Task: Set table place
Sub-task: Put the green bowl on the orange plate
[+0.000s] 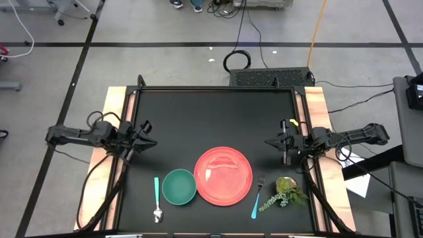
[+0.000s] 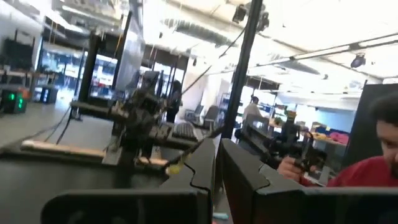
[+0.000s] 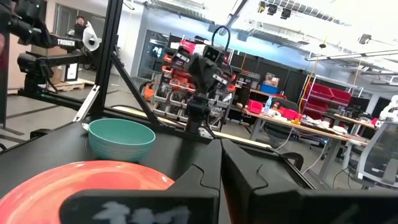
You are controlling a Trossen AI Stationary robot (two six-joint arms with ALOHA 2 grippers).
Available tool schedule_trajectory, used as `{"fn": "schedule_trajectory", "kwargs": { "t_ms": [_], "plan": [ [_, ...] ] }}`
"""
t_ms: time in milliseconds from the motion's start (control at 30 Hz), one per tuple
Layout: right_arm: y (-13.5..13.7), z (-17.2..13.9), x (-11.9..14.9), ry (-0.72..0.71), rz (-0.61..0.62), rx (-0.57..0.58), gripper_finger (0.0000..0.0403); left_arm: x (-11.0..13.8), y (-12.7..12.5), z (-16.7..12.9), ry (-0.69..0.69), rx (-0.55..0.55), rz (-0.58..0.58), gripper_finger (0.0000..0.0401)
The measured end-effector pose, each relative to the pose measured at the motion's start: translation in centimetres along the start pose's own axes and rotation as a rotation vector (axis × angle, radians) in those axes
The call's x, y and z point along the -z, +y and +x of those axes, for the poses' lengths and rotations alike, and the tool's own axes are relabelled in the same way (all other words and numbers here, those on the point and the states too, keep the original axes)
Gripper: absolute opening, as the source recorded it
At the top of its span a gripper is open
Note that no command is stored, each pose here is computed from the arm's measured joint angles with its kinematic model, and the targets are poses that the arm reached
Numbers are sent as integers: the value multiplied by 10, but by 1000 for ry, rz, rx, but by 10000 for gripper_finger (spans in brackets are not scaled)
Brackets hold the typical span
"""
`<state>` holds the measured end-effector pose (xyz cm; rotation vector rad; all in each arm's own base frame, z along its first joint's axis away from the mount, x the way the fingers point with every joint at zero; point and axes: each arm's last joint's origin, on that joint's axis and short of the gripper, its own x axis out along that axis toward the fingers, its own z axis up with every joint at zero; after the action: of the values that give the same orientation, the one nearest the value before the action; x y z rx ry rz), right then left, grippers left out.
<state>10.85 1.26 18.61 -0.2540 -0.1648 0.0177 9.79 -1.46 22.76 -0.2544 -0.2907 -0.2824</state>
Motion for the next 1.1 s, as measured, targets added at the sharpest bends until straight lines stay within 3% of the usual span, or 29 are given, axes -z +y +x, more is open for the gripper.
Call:
{"fn": "schedule_trajectory", "kwargs": {
  "t_ms": [233, 367, 567, 833, 1100],
  "plan": [
    [0, 0, 0, 0, 25, 2, 0, -39, -6, 30, 42, -6, 54, 31],
    [0, 0, 0, 1, 46, 4, 0, -57, -7, 54, 153, -36, 131, 31],
    [0, 0, 1, 9, 52, 2, 0, -73, -8, 83, 365, -61, 149, 31],
    [0, 0, 2, 18, 40, 0, 0, -66, -4, 98, 548, -101, 92, 31],
    [0, 0, 1, 15, 40, 0, 0, -61, -3, 95, 620, -141, 3, 31]
  ]
}}
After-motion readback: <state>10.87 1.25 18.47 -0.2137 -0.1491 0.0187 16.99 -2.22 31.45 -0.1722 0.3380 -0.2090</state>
